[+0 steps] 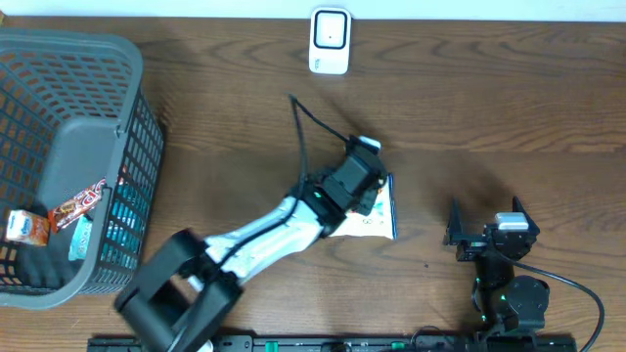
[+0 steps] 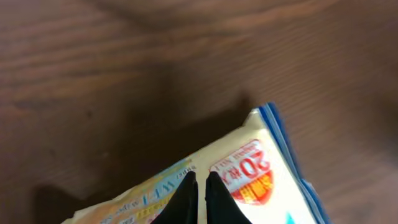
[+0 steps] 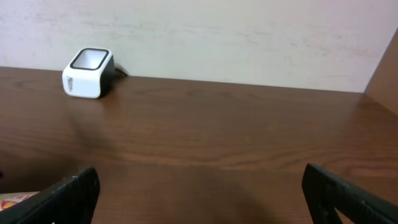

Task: Scan the item barcode
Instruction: 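Lift the snack bag out and place it on the table center, then return the left gripper to the basket and grasp the teal bottle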

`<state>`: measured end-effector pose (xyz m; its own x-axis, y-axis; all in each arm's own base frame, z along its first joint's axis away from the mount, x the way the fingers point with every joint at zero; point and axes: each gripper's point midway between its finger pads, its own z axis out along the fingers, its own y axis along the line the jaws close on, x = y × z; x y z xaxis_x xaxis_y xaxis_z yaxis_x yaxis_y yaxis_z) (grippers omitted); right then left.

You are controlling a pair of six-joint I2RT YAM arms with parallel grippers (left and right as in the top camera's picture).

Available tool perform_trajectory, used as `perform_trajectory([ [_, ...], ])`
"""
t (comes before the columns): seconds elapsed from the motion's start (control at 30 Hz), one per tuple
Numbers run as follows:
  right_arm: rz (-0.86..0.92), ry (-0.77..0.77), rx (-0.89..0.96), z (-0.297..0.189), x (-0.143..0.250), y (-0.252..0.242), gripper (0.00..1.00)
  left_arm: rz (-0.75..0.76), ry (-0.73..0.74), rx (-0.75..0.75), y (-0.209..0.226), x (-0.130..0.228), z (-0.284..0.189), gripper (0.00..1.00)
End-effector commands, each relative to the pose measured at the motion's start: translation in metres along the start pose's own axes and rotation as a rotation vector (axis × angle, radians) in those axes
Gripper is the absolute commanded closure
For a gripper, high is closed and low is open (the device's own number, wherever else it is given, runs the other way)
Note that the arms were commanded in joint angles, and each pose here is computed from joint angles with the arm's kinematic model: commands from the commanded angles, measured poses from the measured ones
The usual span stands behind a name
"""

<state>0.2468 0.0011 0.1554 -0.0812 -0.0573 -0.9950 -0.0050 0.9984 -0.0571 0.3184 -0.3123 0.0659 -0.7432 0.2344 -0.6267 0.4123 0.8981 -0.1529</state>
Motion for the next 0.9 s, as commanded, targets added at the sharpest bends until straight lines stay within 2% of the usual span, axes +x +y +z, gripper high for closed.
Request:
perform_trajectory([
  [0.0, -0.009, 0.002, -0.012, 0.0, 0.001, 0.003, 0.01, -0.043, -0.071, -0.097, 0.014, -0.013, -0.001, 0.93],
  [0.07, -0.009, 0.002, -0.012, 0.0, 0.001, 0.003, 0.01, -0.046, -0.084, -0.101, 0.015, -0.017, -0.004, 0.92],
  [0.13, -0.009, 0.002, -0.012, 0.0, 0.001, 0.003, 0.01, -0.046, -0.102, -0.115, 0.017, -0.022, -0.01, 0.86],
  [0.2, -0.009, 0.002, -0.012, 0.0, 0.001, 0.003, 0.01, -0.027, -0.13, -0.122, 0.019, -0.031, -0.02, 0.7],
  [0.33, -0.009, 0.002, -0.012, 0.0, 0.001, 0.003, 0.01, -0.023, -0.218, -0.17, 0.033, -0.064, -0.06, 0.22],
  [0.4, -0.009, 0.002, -0.012, 0.0, 0.001, 0.003, 0.01, -0.056, -0.275, -0.226, 0.052, -0.086, -0.091, 0.1],
  [0.5, -0.009, 0.002, -0.012, 0.0, 0.001, 0.003, 0.01, -0.137, -0.347, -0.294, 0.092, -0.117, -0.147, 0.03],
  [0.63, -0.009, 0.002, -0.012, 0.0, 0.001, 0.003, 0.01, -0.285, -0.442, -0.411, 0.162, -0.143, -0.234, 0.02],
  [0.77, -0.009, 0.002, -0.012, 0.0, 0.001, 0.003, 0.01, -0.457, -0.523, -0.555, 0.227, -0.143, -0.315, 0.01],
  [0.87, -0.009, 0.002, -0.012, 0.0, 0.001, 0.003, 0.01, -0.628, -0.567, -0.676, 0.274, -0.125, -0.361, 0.01],
])
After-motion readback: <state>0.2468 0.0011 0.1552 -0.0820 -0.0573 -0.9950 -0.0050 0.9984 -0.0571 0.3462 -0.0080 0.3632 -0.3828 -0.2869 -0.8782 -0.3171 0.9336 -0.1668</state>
